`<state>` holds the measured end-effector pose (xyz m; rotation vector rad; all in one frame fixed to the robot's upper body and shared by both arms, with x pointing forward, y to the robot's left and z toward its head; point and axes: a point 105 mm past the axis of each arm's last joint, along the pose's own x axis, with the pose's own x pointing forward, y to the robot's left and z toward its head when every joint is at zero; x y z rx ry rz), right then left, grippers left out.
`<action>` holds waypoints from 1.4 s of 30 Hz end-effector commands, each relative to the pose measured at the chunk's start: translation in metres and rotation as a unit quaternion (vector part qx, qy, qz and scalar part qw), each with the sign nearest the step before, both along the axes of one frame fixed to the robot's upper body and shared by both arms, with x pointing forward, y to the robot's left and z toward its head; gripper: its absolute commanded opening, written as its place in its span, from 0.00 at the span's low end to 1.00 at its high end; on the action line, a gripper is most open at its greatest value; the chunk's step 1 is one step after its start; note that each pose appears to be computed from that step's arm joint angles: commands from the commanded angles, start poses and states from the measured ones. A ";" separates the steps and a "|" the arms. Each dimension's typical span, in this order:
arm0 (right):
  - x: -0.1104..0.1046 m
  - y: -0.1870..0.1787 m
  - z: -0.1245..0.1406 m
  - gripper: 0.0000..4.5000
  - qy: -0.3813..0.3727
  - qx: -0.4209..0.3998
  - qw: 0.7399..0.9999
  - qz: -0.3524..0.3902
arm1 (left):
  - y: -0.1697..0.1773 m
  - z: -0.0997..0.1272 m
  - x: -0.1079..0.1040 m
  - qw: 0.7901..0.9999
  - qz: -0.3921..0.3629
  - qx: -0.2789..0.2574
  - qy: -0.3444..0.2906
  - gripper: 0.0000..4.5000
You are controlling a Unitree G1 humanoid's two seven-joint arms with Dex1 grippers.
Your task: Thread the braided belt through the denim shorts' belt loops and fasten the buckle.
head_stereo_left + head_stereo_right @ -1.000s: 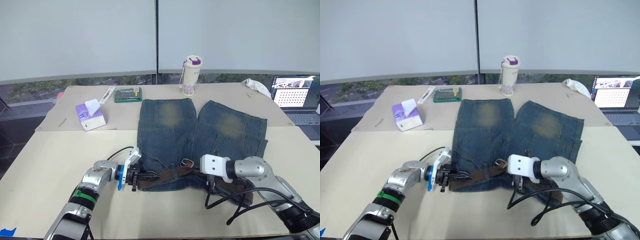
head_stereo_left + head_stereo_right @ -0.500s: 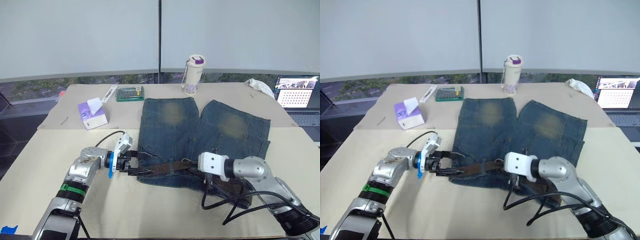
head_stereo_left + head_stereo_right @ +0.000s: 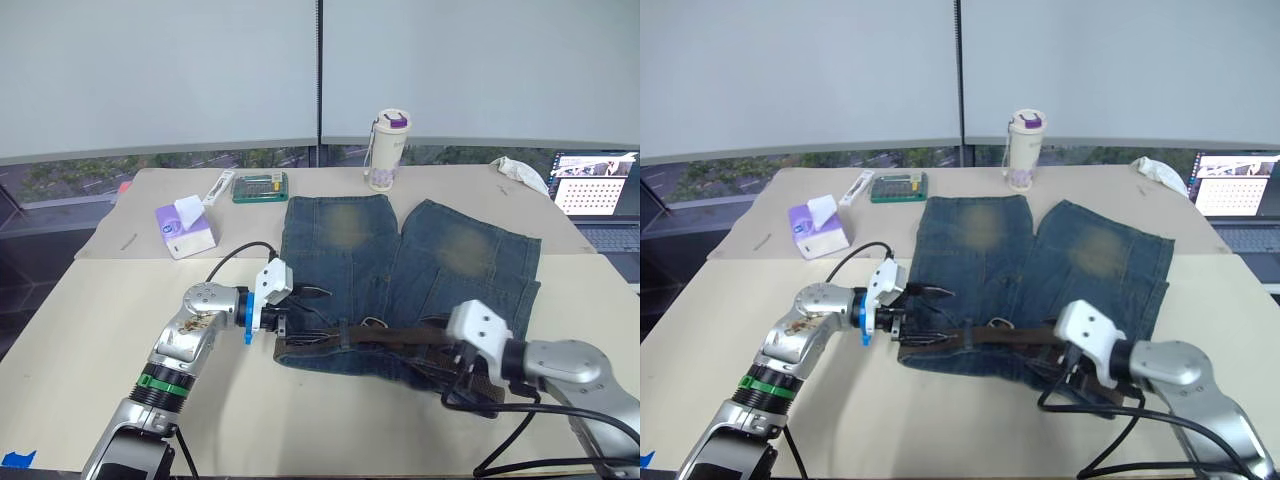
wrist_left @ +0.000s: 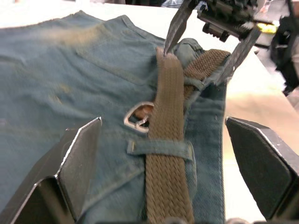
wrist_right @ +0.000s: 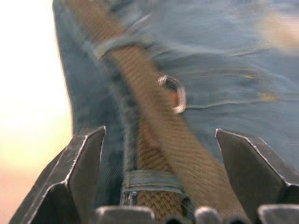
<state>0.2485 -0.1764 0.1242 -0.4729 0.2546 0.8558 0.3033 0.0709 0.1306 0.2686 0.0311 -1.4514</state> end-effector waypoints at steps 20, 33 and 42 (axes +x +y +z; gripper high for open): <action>-0.021 -0.012 -0.030 0.94 0.238 0.378 0.844 -0.295 | -0.022 0.004 -0.007 0.999 -0.026 -0.024 -0.039 1.00; 0.012 -0.019 -0.006 0.94 0.229 0.559 0.721 -0.339 | -0.019 0.000 -0.005 0.999 -0.009 -0.021 -0.031 1.00; 0.020 -0.034 -0.012 0.94 0.227 0.594 0.661 -0.398 | -0.018 -0.002 -0.005 0.999 -0.007 -0.018 -0.029 1.00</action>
